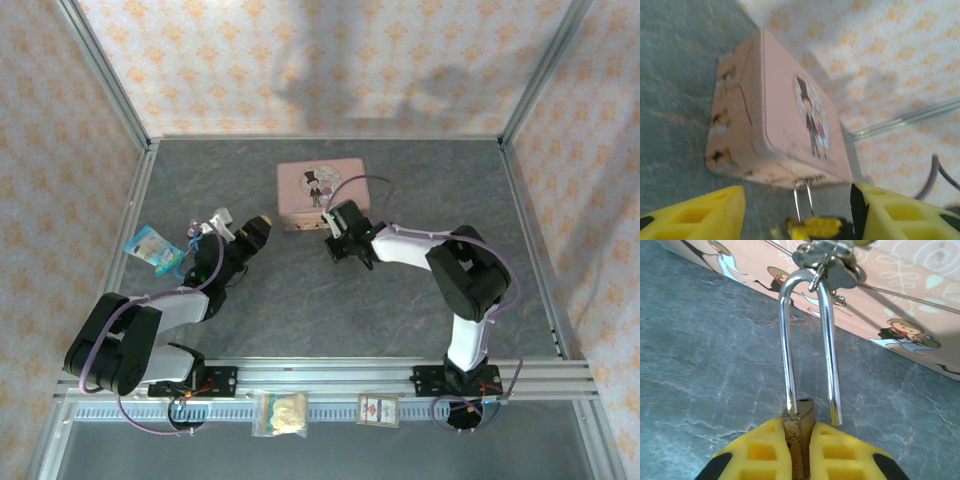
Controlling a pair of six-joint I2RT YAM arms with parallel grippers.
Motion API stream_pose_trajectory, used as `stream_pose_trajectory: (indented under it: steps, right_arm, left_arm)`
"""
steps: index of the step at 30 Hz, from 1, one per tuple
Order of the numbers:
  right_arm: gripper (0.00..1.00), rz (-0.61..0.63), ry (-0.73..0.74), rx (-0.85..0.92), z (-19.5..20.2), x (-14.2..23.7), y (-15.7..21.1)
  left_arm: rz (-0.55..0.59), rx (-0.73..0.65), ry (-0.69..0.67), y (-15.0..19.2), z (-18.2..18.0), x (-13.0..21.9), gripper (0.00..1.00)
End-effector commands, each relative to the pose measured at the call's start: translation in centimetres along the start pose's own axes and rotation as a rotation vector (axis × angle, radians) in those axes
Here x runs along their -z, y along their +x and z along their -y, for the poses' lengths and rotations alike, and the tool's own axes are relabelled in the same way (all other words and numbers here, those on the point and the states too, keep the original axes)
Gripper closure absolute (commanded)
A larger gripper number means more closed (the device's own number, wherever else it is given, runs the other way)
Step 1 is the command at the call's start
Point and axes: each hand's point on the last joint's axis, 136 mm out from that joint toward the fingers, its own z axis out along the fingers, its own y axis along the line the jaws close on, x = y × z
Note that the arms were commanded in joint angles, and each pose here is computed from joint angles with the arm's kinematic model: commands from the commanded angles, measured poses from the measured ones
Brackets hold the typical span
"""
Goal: Unlock the padlock with the key
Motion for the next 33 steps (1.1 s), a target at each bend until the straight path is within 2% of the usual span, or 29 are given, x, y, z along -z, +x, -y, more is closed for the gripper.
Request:
stream_pose_trajectory:
  steps: [1,5,10,15,19,21,26,33]
  right_arm:
    - [1.0,-0.072,-0.305,-0.032,-3.3,0.1,0.2]
    - [1.0,-0.15,-0.491,-0.106,-5.5,0.1,1.4]
    - [1.0,-0.176,-0.487,-0.166,-5.3,-0.8,2.7]
    - [1.0,-0.112,-0.519,-0.185,-5.9,-0.1,1.2]
    - [1.0,-0.128,-0.497,-0.143,-5.5,-0.5,0.8]
    - [1.0,-0.14,-0.484,-0.102,-5.4,-0.6,0.5]
    - [1.0,-0.114,-0.507,-0.013,-5.7,0.0,-0.7]
    - [1.0,-0.116,-0.583,-0.028,-6.8,0.4,-0.6]
  left_arm:
    - [-0.05,0.036,0.061,2.1,1.0,-0.3,0.44]
    - [-0.098,0.088,0.103,3.8,1.2,-1.2,0.45]
    - [-0.123,0.125,0.133,5.0,1.2,-1.9,0.46]
    - [-0.129,0.078,0.059,6.2,0.1,-2.3,0.46]
    - [-0.08,0.032,0.004,5.5,-1.0,-2.5,0.45]
    - [-0.094,0.009,-0.021,5.7,-1.3,-3.2,0.45]
    - [-0.101,0.102,0.043,6.7,-0.8,-4.0,0.54]
    - [-0.03,0.127,0.028,6.6,-0.8,-6.0,0.53]
